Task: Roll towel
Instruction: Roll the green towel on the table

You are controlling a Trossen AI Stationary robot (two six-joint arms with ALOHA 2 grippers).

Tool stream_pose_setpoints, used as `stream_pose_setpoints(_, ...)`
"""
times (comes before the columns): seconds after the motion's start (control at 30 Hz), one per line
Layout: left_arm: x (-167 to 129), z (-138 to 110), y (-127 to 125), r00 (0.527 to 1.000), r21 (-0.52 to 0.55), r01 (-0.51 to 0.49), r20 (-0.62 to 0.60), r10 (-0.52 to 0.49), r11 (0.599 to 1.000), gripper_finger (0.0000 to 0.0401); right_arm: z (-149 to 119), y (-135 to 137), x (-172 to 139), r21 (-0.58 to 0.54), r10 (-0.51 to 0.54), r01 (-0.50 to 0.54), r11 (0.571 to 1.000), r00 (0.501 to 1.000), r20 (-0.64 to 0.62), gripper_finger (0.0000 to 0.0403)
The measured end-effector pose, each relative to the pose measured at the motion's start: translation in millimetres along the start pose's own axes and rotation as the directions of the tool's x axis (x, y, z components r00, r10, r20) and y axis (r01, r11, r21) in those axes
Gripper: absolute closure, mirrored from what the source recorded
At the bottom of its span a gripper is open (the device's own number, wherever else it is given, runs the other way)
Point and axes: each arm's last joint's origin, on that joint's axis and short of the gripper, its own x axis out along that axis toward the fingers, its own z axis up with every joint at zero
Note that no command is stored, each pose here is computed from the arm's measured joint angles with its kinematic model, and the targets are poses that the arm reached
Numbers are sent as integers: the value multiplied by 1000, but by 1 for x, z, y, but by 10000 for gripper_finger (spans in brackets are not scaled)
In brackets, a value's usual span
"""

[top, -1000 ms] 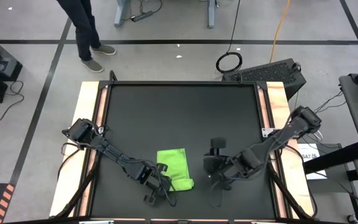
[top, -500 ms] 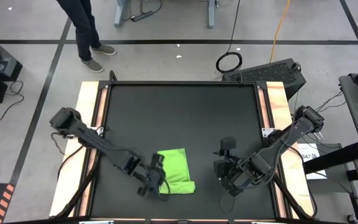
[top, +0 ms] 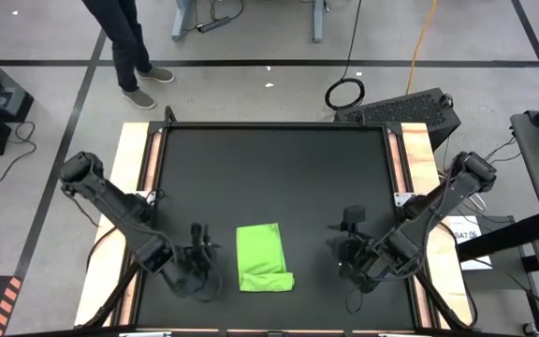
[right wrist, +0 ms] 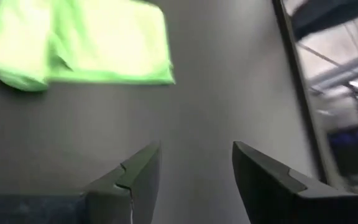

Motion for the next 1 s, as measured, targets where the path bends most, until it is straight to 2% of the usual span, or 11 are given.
stream_pose_setpoints(0.13, 5, -16, -18, 993, -21, 30, 118, -28, 999, 155, -11, 16, 18, 51, 83, -92, 994, 983, 163, 215)
stream_pose_setpoints(0.23, 11, -25, -26, 974, -49, 30, 226, -18, 998, 155, -12, 24, 32, 62, 123, -147, 987, 949, 291, 216)
stream_pose_setpoints(0.33, 20, -38, -28, 955, -81, 19, 297, 6, 997, 155, -12, 29, 48, 57, 188, -224, 973, 911, 367, 216)
stream_pose_setpoints(0.6, 37, -61, -23, 923, -155, 28, 384, 34, 988, 155, 1, 25, 83, 43, 229, -276, 960, 865, 446, 216)
stream_pose_setpoints(0.77, 38, -62, -22, 917, -166, 14, 395, 53, 986, 155, 7, 12, 111, 38, 239, -288, 957, 855, 459, 216)
stream_pose_setpoints(1.0, 39, -61, -20, 904, -191, -31, 414, 109, 981, 155, 10, 0, 153, -30, 345, -376, 926, 811, 472, 216)
